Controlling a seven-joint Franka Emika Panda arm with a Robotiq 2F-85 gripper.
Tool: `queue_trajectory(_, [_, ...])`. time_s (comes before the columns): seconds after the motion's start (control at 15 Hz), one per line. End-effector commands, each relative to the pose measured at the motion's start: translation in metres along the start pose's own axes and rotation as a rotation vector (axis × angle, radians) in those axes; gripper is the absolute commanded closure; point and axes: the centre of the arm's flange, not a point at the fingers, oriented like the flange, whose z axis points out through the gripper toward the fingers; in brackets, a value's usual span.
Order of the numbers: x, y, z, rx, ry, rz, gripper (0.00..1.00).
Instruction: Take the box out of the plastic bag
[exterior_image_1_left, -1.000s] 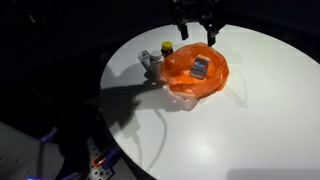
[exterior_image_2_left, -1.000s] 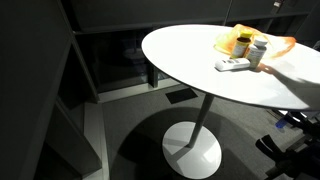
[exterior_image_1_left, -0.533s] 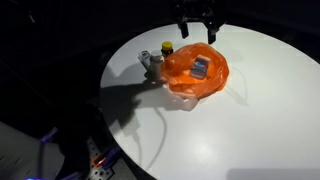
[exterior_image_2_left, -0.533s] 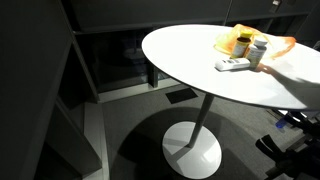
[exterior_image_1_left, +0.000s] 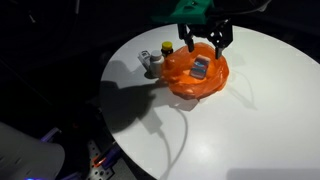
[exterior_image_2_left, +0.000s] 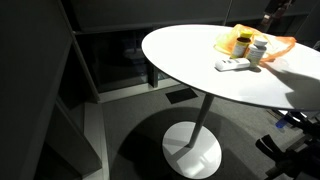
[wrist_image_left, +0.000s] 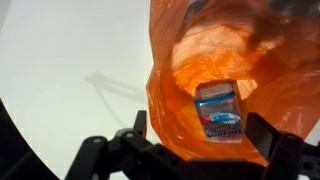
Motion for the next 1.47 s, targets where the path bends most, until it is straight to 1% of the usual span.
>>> queue_trajectory(0.0, [0.014,0.009,0.028,0.065,0.006,-0.098,0.0])
queue_trajectory(0.27, [0.02,0.005,0.047,0.132,0.001,-0.184,0.0])
queue_trajectory(0.47, [0.029,0.006,0.055,0.157,0.003,-0.24,0.0])
queue_trajectory(0.8, [0.043,0.002,0.071,0.17,-0.018,-0.293,0.0])
queue_trajectory(1.4, [0.067,-0.016,0.088,0.198,-0.037,-0.337,0.0])
